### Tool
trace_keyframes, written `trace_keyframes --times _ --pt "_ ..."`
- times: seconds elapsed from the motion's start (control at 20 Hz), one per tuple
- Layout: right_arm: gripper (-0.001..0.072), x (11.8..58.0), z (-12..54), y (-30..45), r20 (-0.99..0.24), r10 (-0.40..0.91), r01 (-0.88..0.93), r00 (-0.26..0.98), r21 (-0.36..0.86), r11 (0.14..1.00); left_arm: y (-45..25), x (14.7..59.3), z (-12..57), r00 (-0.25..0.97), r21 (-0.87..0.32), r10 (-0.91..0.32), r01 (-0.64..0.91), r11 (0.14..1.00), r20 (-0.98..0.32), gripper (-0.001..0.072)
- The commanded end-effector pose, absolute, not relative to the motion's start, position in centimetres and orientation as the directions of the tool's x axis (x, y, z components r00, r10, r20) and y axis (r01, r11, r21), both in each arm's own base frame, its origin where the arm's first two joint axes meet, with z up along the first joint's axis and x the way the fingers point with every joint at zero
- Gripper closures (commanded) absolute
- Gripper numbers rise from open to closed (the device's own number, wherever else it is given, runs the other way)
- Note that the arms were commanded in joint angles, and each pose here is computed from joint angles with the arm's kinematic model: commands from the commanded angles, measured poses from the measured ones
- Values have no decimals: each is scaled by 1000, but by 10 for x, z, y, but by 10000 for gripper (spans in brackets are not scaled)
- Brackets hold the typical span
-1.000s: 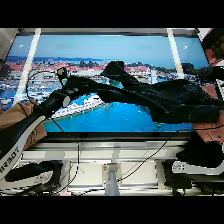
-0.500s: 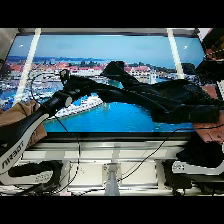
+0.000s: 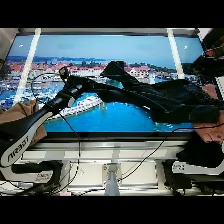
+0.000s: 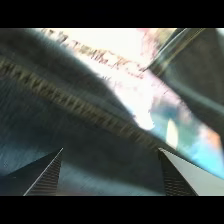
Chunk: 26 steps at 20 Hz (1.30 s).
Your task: Fold the clothes and pants, and hang the long-sleeved shirts on hangers.
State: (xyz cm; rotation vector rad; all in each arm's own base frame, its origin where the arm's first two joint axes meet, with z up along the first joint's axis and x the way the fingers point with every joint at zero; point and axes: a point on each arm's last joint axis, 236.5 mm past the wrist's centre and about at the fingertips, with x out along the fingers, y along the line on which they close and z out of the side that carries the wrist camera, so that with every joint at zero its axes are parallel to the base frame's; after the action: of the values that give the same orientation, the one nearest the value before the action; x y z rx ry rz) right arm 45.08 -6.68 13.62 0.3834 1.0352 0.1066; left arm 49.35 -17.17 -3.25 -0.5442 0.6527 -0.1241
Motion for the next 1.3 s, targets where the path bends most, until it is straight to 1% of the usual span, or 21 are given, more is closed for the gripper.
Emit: trace_keyframes --times 0.0,0.05,0.1,0.2,0.25,0.35,0.4,0.45,0.55,0.6,0.75,0.9,1.05,1.15,1.25 --pt "94 474 152 5 -729 423 -114 538 434 894 -170 511 10 844 -554 -283 -20 833 -455 -4" --pt "94 479 149 24 -728 433 -154 532 419 895 -173 520 26 854 -552 -285 -3 834 -435 -3" --pt "94 481 145 40 -737 432 -186 519 396 899 -175 527 36 852 -516 -280 14 856 -442 -3" --pt "94 482 135 59 -773 386 -233 503 309 922 -182 535 49 830 -409 -263 47 912 -492 -4" --pt "94 483 130 63 -793 347 -252 501 250 935 -185 542 55 826 -398 -257 44 916 -502 -3" --pt "94 482 126 71 -810 313 -279 495 193 941 -193 556 54 813 -455 -268 5 891 -517 0" --pt "94 481 126 75 -812 314 -287 492 189 939 -199 561 46 791 -474 -274 -23 880 -547 0" --pt "94 481 126 75 -812 315 -287 492 190 939 -209 561 34 755 -461 -286 -25 887 -590 -1" --pt "94 482 125 67 -816 295 -275 497 174 946 -233 553 9 661 -391 -327 55 919 -675 0" --pt "94 483 124 58 -821 275 -262 500 159 952 -247 548 0 622 -388 -358 94 917 -696 0" --pt "94 485 122 33 -828 230 -218 511 135 967 -278 542 -14 574 -489 -447 91 868 -686 1" --pt "94 486 122 11 -829 206 -175 520 133 976 -290 538 -37 535 -548 -479 35 836 -696 2" --pt "94 486 122 -1 -829 192 -150 525 132 980 -308 546 -46 550 -689 -544 -84 720 -634 2" --pt "94 486 123 -3 -828 190 -146 527 132 980 -313 552 -51 570 -715 -546 -109 691 -614 7" --pt "94 487 123 -3 -825 189 -145 532 131 981 -318 552 -56 569 -713 -546 -105 693 -615 7"
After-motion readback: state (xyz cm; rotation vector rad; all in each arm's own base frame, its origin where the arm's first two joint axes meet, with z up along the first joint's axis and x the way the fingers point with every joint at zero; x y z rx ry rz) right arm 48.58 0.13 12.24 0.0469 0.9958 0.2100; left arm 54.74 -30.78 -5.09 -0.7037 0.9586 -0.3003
